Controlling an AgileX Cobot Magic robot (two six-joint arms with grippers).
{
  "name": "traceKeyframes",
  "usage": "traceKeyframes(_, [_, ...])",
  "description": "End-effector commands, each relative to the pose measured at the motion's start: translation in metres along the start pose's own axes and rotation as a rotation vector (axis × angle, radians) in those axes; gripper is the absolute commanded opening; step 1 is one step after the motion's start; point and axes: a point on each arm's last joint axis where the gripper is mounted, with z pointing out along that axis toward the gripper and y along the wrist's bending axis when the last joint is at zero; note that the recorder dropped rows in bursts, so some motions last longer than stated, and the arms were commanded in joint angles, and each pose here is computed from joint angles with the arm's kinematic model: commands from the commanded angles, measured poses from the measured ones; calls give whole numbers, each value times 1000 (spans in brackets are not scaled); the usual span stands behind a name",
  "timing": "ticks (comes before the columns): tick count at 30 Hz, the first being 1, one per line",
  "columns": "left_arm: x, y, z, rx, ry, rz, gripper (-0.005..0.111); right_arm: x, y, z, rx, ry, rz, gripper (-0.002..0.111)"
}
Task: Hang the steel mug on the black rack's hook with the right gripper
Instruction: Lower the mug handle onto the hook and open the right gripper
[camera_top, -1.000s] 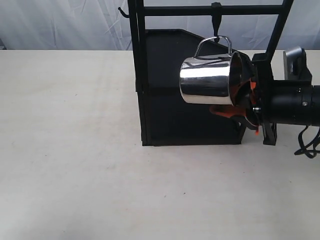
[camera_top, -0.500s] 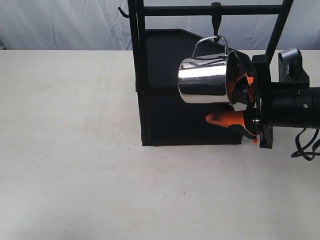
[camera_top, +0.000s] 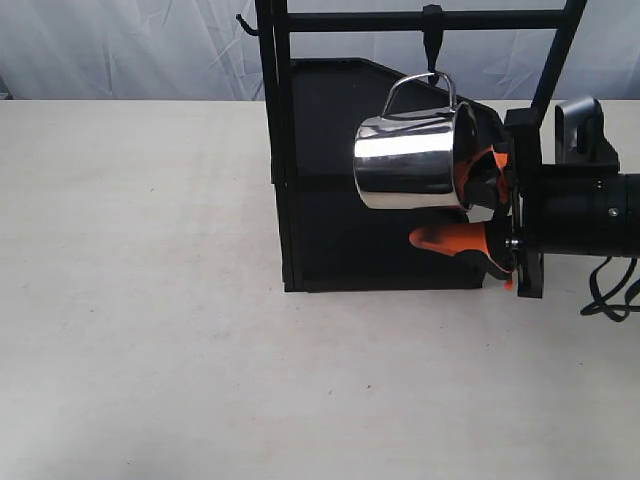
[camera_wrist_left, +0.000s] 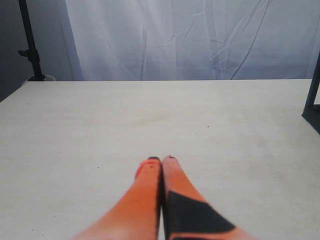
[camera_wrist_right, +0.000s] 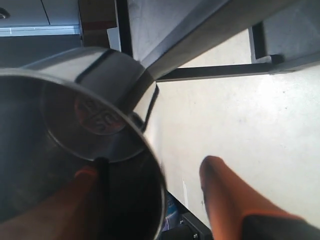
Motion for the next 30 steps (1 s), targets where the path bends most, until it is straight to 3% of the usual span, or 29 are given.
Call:
traceKeyframes(1, [-2, 0, 0, 5, -12, -2, 0, 3, 4, -4, 6, -14, -23, 54])
traceKeyframes(16, [-2, 0, 0, 5, -12, -2, 0, 18, 28, -23, 107, -107, -148, 54])
traceKeyframes(21, [-2, 0, 0, 5, -12, -2, 0, 25, 31, -36, 248, -197, -187, 54])
traceKeyframes(30, [-2, 0, 0, 5, -12, -2, 0, 35, 44, -50, 277, -306, -257, 54])
